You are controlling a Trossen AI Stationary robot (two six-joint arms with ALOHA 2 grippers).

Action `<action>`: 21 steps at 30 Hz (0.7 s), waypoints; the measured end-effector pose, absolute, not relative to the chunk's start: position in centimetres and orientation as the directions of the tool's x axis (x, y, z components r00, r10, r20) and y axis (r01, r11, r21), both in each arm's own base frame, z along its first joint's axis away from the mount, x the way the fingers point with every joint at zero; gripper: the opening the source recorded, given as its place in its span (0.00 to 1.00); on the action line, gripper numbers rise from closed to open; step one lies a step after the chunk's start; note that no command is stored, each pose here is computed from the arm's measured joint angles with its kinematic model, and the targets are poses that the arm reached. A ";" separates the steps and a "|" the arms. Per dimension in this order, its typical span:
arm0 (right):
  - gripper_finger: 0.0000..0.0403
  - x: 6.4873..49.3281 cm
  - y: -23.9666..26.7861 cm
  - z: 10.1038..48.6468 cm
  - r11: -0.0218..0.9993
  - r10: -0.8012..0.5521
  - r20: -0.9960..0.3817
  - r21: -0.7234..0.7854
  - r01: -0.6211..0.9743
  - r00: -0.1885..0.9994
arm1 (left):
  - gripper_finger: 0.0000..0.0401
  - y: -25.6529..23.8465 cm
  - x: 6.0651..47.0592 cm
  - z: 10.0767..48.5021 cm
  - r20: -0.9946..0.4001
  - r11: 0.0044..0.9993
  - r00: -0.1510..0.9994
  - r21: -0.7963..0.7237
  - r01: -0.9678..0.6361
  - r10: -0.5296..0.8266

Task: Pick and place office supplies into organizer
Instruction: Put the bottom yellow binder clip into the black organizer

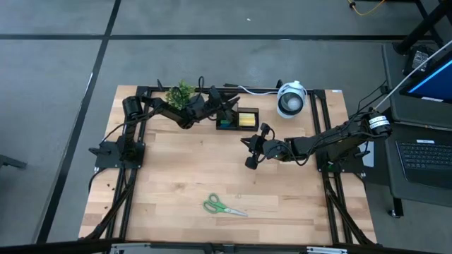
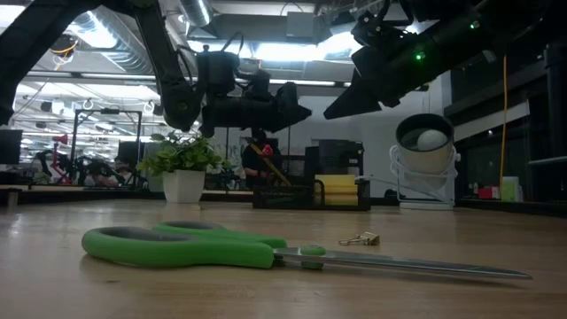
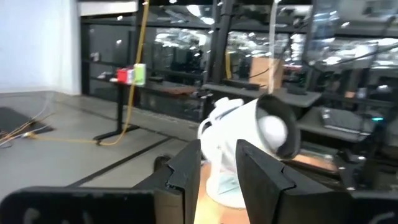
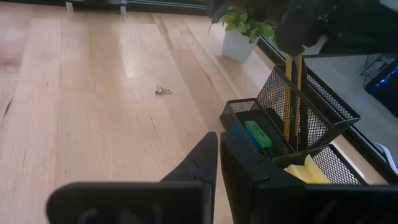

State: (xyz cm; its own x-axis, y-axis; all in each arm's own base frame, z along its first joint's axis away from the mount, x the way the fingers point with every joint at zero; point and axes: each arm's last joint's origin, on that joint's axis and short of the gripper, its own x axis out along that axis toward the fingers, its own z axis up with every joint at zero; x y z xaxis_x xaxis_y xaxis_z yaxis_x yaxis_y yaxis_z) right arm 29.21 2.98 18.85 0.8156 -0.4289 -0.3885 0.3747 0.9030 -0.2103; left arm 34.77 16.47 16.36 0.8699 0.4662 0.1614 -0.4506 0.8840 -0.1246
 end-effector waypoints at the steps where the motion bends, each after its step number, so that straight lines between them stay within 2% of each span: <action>1: 0.06 29.2 3.0 18.9 0.903 -0.429 -0.388 -0.210 0.375 0.816 | 0.24 16.4 34.8 16.5 0.172 0.893 0.877 -0.122 -0.434 0.450; 9: 0.06 29.2 3.0 18.8 0.903 -0.429 -0.389 -0.210 0.375 0.815 | 0.24 14.6 34.8 19.7 0.191 0.951 0.932 -0.054 -0.304 0.309; 17: 0.06 29.2 3.0 18.8 0.903 -0.429 -0.390 -0.211 0.374 0.815 | 0.24 10.4 33.7 23.4 -0.065 0.958 0.962 0.132 -0.256 0.266; 21: 0.06 29.2 3.0 18.8 0.904 -0.427 -0.390 -0.189 0.384 0.815 | 0.24 7.9 32.3 25.6 -0.136 0.956 0.961 0.204 -0.210 0.241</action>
